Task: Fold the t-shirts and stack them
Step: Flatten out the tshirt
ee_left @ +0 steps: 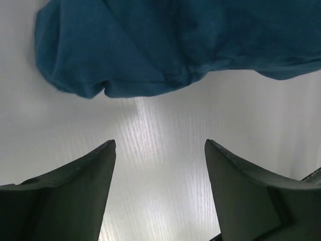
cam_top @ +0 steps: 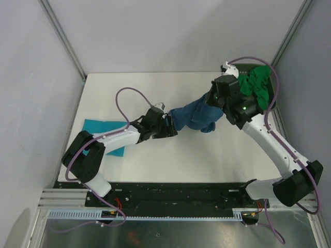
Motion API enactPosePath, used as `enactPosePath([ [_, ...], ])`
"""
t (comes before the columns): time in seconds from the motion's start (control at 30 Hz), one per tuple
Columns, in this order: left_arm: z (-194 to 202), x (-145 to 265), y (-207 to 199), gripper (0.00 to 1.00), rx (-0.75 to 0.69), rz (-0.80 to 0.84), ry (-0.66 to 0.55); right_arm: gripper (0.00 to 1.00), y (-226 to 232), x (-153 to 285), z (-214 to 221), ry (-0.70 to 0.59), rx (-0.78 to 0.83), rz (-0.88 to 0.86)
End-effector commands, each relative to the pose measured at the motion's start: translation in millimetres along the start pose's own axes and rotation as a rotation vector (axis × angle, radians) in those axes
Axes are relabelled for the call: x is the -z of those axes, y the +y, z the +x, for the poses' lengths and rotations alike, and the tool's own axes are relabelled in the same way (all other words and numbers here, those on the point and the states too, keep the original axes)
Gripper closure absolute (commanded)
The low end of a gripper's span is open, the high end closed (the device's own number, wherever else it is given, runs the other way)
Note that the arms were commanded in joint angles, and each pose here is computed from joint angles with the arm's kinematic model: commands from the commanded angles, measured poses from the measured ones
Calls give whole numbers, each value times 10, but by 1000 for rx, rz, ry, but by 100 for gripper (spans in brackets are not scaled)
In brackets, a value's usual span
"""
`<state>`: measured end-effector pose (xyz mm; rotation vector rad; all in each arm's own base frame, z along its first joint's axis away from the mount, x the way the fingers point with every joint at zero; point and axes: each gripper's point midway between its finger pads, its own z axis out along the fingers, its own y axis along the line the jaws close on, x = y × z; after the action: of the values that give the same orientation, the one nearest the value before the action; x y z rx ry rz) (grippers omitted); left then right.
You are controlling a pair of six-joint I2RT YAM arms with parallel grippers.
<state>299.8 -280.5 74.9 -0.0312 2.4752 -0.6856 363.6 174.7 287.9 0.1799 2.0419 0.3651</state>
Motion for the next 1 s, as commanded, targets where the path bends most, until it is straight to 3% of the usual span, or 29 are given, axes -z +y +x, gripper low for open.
enactPosePath([
  [0.0, -166, -34, -389, 25, -14, 131, -87, 100, 137, 272, -534, -131, 20, -7],
  [0.3, -217, -184, -121, 28, -67, -1, -169, 100, 259, 430, -972, -203, 38, 5],
  [0.53, -380, -210, 79, 24, -54, -129, -234, 100, 313, 481, -1112, -225, 37, 0],
  [0.8, -531, 71, 223, 26, -34, -210, -327, 100, 322, 549, -1275, -254, 50, 6],
  [0.97, -652, 181, 162, 26, -124, -185, -352, 100, 360, 542, -1324, -259, 50, -6],
])
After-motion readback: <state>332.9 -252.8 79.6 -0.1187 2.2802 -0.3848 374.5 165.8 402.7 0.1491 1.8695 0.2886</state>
